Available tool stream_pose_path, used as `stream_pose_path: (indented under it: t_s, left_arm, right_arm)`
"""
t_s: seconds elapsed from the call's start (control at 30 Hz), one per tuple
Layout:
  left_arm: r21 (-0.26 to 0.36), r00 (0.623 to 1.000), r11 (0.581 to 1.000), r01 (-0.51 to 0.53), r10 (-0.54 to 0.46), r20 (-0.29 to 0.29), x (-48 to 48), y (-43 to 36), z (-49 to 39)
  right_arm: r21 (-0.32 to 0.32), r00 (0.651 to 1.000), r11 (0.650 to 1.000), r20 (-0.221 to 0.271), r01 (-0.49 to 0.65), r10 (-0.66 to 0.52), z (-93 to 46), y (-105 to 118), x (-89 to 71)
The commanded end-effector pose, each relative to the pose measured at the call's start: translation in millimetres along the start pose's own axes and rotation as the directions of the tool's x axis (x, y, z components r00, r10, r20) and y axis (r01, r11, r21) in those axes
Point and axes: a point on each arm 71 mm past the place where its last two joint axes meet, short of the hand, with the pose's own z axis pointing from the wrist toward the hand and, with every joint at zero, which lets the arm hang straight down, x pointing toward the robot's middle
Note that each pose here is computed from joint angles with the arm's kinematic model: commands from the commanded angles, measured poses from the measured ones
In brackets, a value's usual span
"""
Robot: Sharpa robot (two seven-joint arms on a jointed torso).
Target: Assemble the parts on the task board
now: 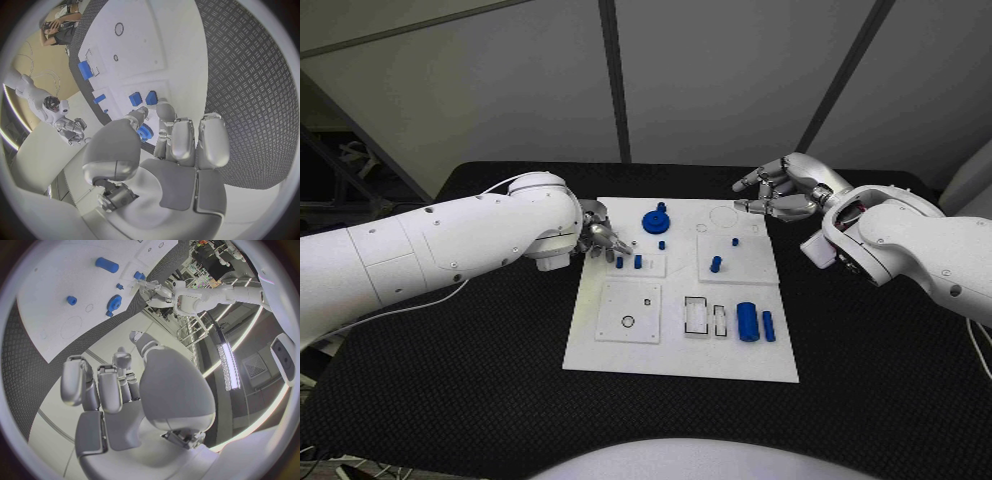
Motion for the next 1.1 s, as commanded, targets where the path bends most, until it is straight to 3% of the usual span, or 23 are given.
stream_pose_path:
  t_s: [0.03,0.2,0.3,0.43,0.6,0.77,1.1]
  left_arm:
    - [0.025,0.999,0.999,0.030,-0.031,0.040,-3.9,0.6,-2.0]
    - [0.095,0.989,0.991,0.091,-0.101,0.109,-11.5,0.1,-5.5]
    - [0.196,0.972,0.969,0.154,-0.184,0.149,-16.8,-3.7,-8.3]
    - [0.367,0.933,0.905,0.215,-0.302,0.198,-25.1,-11.9,-13.3]
    - [0.537,0.888,0.825,0.177,-0.369,0.274,-32.7,-24.0,-19.9]
    - [0.603,0.891,0.798,0.021,-0.289,0.351,-27.6,-35.1,-19.7]
    - [0.582,0.902,0.779,-0.234,-0.049,0.429,-5.3,-52.4,-6.4]
  right_arm:
    - [-0.009,1.000,1.000,-0.004,0.002,-0.002,0.2,1.4,-0.5]
    - [-0.008,1.000,1.000,-0.003,0.002,-0.002,0.2,1.0,-0.8]
    - [-0.008,1.000,1.000,-0.002,0.003,-0.003,0.1,0.8,-1.0]
    - [-0.007,1.000,1.000,-0.001,0.003,-0.003,0.3,0.6,-1.1]
    - [-0.006,1.000,1.000,0.001,0.003,-0.003,0.9,0.3,-1.1]
    - [-0.012,1.000,1.000,0.002,0.008,-0.008,1.6,0.5,-1.1]
    - [-0.033,1.000,0.999,0.011,0.021,-0.020,2.0,2.0,-1.3]
